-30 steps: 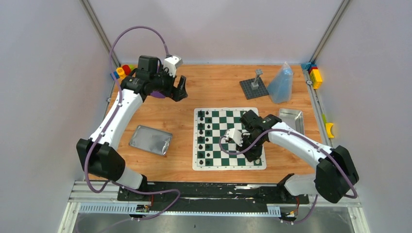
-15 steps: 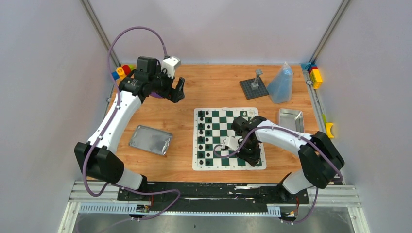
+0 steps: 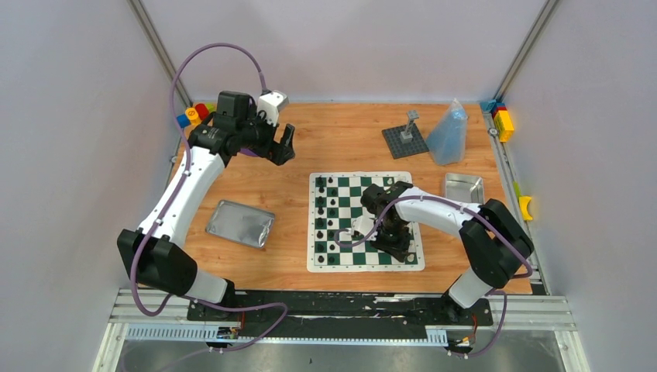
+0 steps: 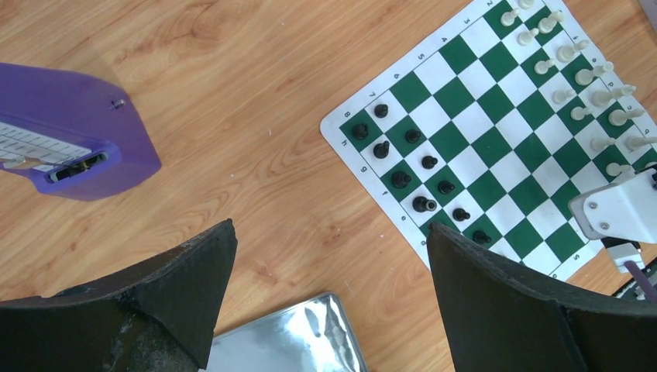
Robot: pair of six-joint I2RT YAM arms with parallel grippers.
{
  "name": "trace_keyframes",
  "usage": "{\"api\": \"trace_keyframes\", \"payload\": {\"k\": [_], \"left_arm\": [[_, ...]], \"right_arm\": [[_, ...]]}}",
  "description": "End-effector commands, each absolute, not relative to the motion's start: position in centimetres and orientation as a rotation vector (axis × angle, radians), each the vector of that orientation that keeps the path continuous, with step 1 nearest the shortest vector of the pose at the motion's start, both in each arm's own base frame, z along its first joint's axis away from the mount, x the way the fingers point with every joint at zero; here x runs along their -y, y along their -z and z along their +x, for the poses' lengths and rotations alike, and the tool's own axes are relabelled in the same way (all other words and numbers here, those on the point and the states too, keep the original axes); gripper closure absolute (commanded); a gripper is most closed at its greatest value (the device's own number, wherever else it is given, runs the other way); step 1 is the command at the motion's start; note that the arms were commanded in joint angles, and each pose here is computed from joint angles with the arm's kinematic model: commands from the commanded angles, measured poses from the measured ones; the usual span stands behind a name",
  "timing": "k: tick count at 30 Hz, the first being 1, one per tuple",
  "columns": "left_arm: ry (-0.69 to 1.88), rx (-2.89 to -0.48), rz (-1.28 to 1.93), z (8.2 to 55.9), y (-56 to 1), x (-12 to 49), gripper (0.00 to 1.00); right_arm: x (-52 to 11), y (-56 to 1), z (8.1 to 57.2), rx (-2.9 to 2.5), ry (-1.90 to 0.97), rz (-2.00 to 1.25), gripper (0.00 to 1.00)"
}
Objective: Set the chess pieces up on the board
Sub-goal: Place the chess piece on the chessboard.
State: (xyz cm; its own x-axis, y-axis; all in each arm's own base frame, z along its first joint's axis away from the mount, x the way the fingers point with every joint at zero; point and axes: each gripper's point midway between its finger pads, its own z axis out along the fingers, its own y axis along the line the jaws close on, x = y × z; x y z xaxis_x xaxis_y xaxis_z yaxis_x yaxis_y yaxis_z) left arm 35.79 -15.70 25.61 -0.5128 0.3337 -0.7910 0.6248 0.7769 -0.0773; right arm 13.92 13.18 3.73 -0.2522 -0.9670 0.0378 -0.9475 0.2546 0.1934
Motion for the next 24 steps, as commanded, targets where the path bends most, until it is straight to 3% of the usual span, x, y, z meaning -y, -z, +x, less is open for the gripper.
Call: {"api": "trace_keyframes", "payload": {"k": [1,9,24], "left_arm": [[0.455,-2.095,0.730,35.35,-26.74,15.64,0.00],[0.478,-2.090,0.736,35.13,-26.80,15.93,0.00],[0.490,-2.086,0.742,34.92,-26.83,16.01,0.00]], "right_arm": [[-13.65,-4.16,14.50,2.372,0.160,1.822,1.00],[-13.81,-3.94,14.77,2.370,0.142,1.813,1.00],[-13.69,-3.75,15.06,2.369,0.111,1.814,0.89]]}}
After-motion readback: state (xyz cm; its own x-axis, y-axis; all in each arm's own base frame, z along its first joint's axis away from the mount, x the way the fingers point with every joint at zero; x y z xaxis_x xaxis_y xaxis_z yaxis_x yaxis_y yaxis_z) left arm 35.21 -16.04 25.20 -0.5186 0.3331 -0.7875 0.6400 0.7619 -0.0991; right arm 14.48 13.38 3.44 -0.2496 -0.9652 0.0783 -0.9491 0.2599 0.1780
